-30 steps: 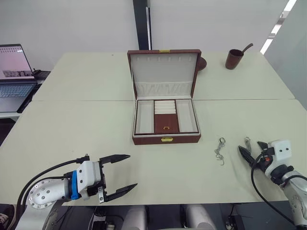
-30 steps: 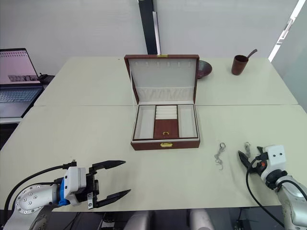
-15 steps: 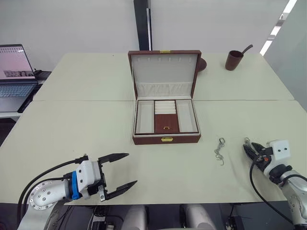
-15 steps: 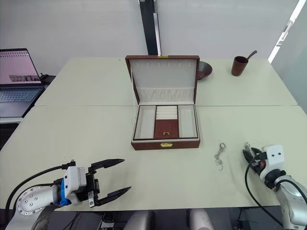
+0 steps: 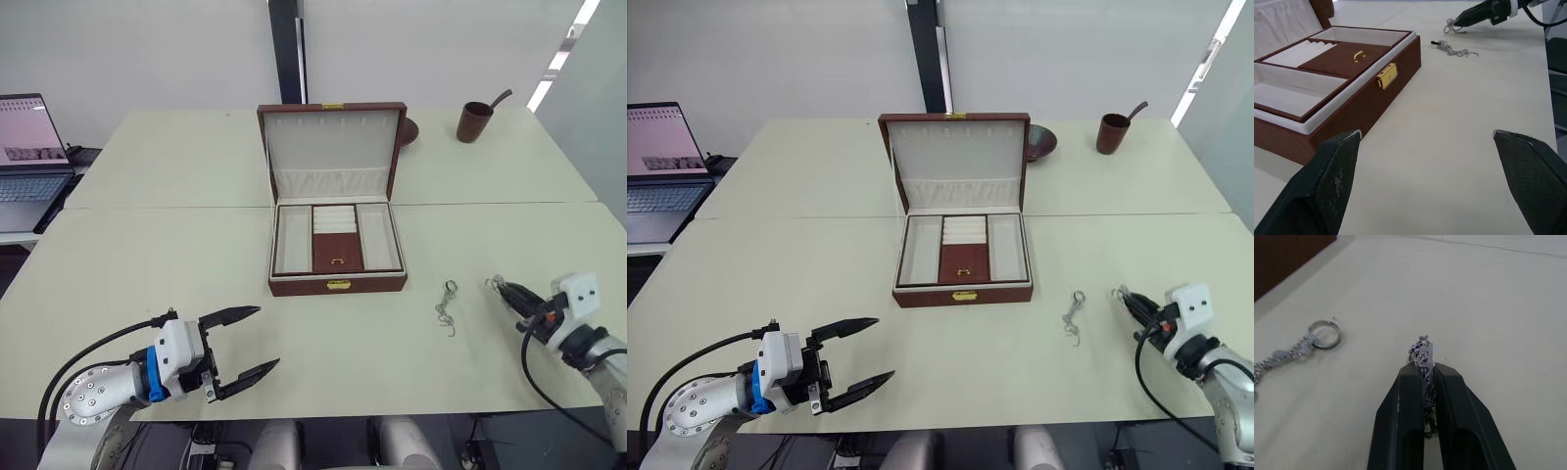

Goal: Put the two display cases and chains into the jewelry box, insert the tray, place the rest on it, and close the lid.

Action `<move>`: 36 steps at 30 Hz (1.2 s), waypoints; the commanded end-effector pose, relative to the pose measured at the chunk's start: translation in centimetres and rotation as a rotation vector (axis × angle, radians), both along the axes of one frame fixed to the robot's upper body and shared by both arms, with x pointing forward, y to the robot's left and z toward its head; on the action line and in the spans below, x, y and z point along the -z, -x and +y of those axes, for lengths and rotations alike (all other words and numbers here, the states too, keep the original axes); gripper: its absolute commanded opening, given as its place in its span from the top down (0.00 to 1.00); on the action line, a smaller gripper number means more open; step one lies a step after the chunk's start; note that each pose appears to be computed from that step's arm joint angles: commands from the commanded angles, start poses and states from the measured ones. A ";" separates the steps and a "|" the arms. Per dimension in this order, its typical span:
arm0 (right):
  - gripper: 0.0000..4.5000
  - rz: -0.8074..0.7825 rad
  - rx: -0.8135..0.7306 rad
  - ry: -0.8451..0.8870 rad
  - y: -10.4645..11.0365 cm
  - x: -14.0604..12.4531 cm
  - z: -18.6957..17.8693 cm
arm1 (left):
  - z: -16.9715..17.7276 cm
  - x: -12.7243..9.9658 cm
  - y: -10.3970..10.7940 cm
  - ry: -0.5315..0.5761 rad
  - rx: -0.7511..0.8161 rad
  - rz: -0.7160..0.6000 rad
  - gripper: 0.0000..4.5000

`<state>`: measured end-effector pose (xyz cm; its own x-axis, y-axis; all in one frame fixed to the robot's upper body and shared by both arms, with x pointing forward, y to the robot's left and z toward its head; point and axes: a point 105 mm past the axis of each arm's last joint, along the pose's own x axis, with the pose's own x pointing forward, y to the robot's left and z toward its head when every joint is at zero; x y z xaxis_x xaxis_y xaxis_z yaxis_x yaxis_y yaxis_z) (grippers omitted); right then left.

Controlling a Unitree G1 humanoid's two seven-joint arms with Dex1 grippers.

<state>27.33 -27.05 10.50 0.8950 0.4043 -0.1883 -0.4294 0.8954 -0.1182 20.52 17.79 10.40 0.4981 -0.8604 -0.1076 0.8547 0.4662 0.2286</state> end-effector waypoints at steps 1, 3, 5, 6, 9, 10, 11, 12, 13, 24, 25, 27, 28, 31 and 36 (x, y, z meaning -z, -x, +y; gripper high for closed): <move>0.98 -0.046 -0.201 0.021 -0.7 -3.7 3.3 | 0.4 -1.0 -0.5 0.036 -0.066 -0.032 0.00; 0.98 -0.044 -0.315 0.035 -1.5 -5.5 5.3 | 0.8 -1.3 -1.1 0.066 -0.133 -0.038 0.00; 0.98 -0.046 -0.411 0.052 -2.2 -6.9 7.2 | 1.4 -1.5 -1.5 0.083 -0.200 -0.050 0.00; 0.98 -0.047 -0.449 0.058 -2.5 -7.2 7.9 | 1.7 -1.6 -1.6 0.091 -0.227 -0.054 0.00; 0.98 -0.069 -0.532 0.058 -3.4 -8.4 10.1 | 2.2 -1.9 -1.9 0.116 -0.295 -0.061 0.00; 0.98 -0.081 -0.562 0.049 -3.9 -8.9 11.2 | 2.3 -1.9 -1.8 0.123 -0.315 -0.063 0.00; 0.98 -0.091 -0.590 0.044 -4.2 -9.2 12.1 | 2.3 -1.9 -1.7 0.129 -0.334 -0.065 0.00; 0.98 -0.096 -0.617 0.039 -4.5 -9.5 12.9 | 2.2 -1.9 -1.6 0.133 -0.351 -0.067 0.00; 0.98 -0.099 -0.639 0.034 -4.8 -9.6 13.6 | 2.2 -1.9 -1.5 0.138 -0.367 -0.067 0.00; 0.98 -0.112 -0.800 0.009 -7.0 -8.9 20.5 | 2.6 -1.9 -0.5 0.202 -0.533 -0.073 0.00; 0.98 -0.116 -0.813 0.008 -7.2 -9.0 21.2 | 2.6 -1.9 -0.5 0.210 -0.547 -0.072 0.00; 0.98 -0.121 -0.837 0.007 -7.3 -9.0 22.3 | 2.6 -1.9 -0.4 0.227 -0.570 -0.071 0.00; 0.98 -0.124 -0.846 0.008 -7.4 -9.0 22.8 | 2.6 -1.9 -0.3 0.231 -0.578 -0.070 0.00; 0.98 -0.136 -0.869 0.009 -7.6 -9.2 24.3 | 2.4 -1.7 -0.1 0.236 -0.590 -0.066 0.00; 0.98 -0.155 -0.880 0.030 -8.0 -9.0 26.5 | 2.4 -1.5 0.2 0.238 -0.603 -0.063 0.00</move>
<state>35.27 -1.08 18.21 0.2795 0.9505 -0.1356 -0.9491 0.2521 -0.1888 20.54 20.50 10.90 0.9055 -0.4197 0.0631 0.4151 0.9068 0.0741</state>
